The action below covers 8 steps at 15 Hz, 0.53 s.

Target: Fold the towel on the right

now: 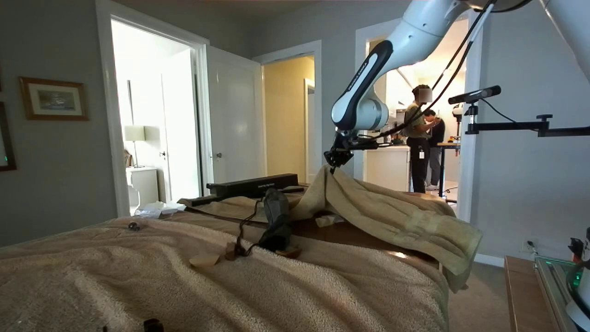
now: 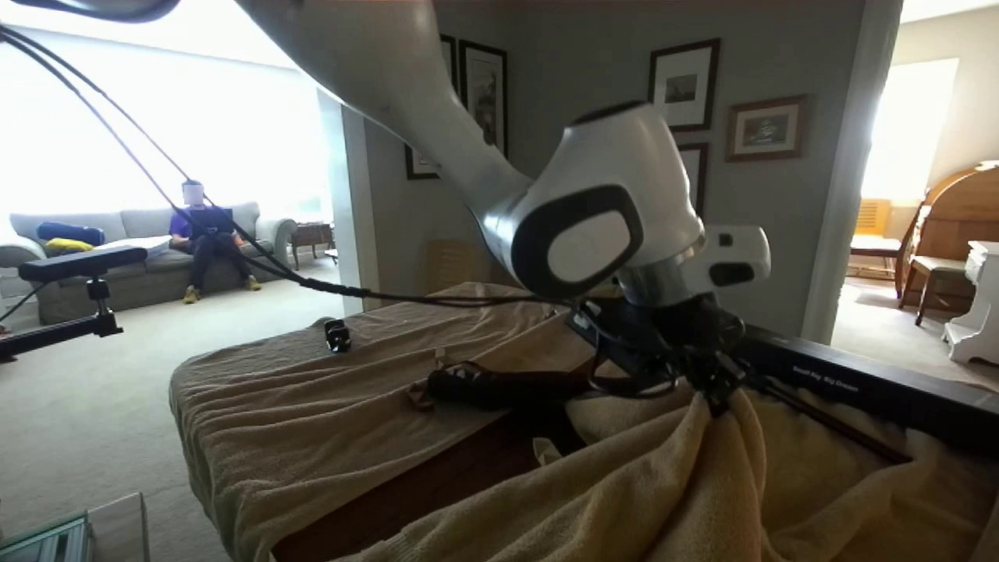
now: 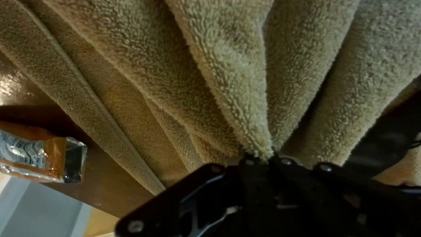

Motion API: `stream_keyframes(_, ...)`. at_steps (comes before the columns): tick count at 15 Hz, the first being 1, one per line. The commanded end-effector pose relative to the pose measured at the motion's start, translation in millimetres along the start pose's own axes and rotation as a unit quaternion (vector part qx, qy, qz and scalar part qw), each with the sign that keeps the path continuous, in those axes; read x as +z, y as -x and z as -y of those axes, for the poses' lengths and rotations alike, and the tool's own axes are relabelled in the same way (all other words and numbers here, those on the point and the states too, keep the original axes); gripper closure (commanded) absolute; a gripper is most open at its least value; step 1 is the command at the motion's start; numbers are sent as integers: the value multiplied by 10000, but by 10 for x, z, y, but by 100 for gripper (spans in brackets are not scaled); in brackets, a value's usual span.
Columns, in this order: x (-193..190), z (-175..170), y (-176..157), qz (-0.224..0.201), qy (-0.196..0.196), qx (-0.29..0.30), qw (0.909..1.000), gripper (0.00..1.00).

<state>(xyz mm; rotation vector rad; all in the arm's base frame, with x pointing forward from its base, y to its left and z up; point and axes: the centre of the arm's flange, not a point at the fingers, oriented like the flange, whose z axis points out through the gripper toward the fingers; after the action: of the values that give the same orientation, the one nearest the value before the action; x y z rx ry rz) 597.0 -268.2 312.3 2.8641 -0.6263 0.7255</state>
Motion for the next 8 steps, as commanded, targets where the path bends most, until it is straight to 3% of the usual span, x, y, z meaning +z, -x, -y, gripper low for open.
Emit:
stream_keyframes(1, 613, -33, -139, -30, 110, 256, 9996, 98)
stream_keyframes(8, 1294, -131, -75, 499, 460, 19, 9977, 98)
